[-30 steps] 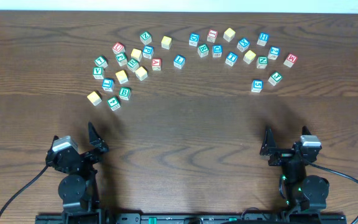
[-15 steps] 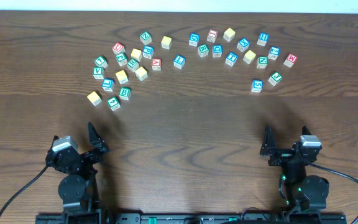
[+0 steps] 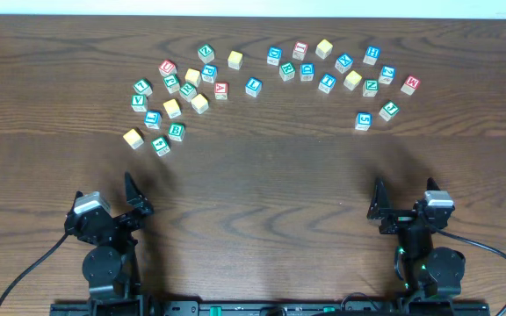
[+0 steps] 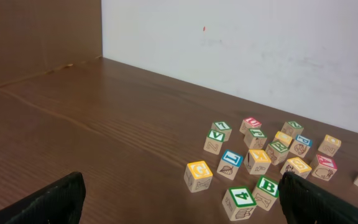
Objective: Spell out ROBOT
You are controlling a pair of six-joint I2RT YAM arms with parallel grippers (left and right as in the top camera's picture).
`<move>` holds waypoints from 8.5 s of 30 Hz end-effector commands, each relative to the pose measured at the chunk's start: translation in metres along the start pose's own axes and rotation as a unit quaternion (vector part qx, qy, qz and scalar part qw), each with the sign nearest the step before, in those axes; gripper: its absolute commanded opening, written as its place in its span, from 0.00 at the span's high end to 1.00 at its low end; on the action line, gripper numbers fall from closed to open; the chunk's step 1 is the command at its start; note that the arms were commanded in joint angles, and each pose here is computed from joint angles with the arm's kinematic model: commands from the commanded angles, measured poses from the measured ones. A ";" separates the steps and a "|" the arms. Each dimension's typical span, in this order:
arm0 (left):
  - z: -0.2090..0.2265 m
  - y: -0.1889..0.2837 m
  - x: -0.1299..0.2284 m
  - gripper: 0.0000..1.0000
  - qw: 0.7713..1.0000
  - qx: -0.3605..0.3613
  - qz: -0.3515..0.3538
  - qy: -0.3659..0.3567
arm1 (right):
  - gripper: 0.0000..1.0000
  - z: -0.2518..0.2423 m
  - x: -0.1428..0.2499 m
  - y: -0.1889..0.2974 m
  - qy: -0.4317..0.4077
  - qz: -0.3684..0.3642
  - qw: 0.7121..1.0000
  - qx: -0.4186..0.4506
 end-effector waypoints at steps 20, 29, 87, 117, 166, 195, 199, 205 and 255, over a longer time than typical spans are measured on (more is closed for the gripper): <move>0.005 -0.001 0.016 0.03 1.000 -0.011 0.025 -0.012 | 0.01 -0.003 0.001 0.000 0.006 0.001 1.000 0.006; 0.005 -0.001 0.015 0.02 1.000 -0.011 0.024 -0.012 | 0.01 -0.003 0.001 0.000 0.006 0.001 1.000 0.006; -0.013 0.006 -0.030 0.02 0.999 0.037 -0.020 -0.008 | 0.01 -0.003 0.001 0.000 0.006 0.001 1.000 0.006; -0.071 -0.045 -0.123 0.02 0.965 0.105 0.238 -0.030 | 0.01 -0.003 0.001 0.000 0.006 0.001 1.000 0.006; -0.184 -0.214 -0.029 0.21 0.877 -0.033 0.474 0.072 | 0.01 -0.003 0.001 0.000 0.006 0.001 1.000 0.006; -0.197 -0.255 0.104 0.34 0.845 -0.065 0.525 0.072 | 0.01 -0.003 0.001 0.000 0.006 0.001 1.000 0.006; -0.196 -0.257 0.114 0.34 0.844 -0.068 0.528 0.070 | 0.01 -0.003 0.001 0.000 0.006 0.001 1.000 0.006; -0.189 -0.261 0.118 0.34 0.849 -0.085 0.519 0.059 | 0.01 -0.003 0.001 0.000 0.006 0.001 1.000 0.006; -0.181 -0.263 0.138 0.57 0.858 -0.093 0.502 0.054 | 0.01 -0.003 0.001 0.000 0.006 0.001 1.000 0.006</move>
Point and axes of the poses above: each gripper's point midway between its finger pads, its own y axis back along the fingers, its own z axis along the line the jaws close on, x = y × z, the point moved 2 cm from there along y, back along the fingers, and after that the axes turned 3 degrees about -y, right-handed, at the moved point
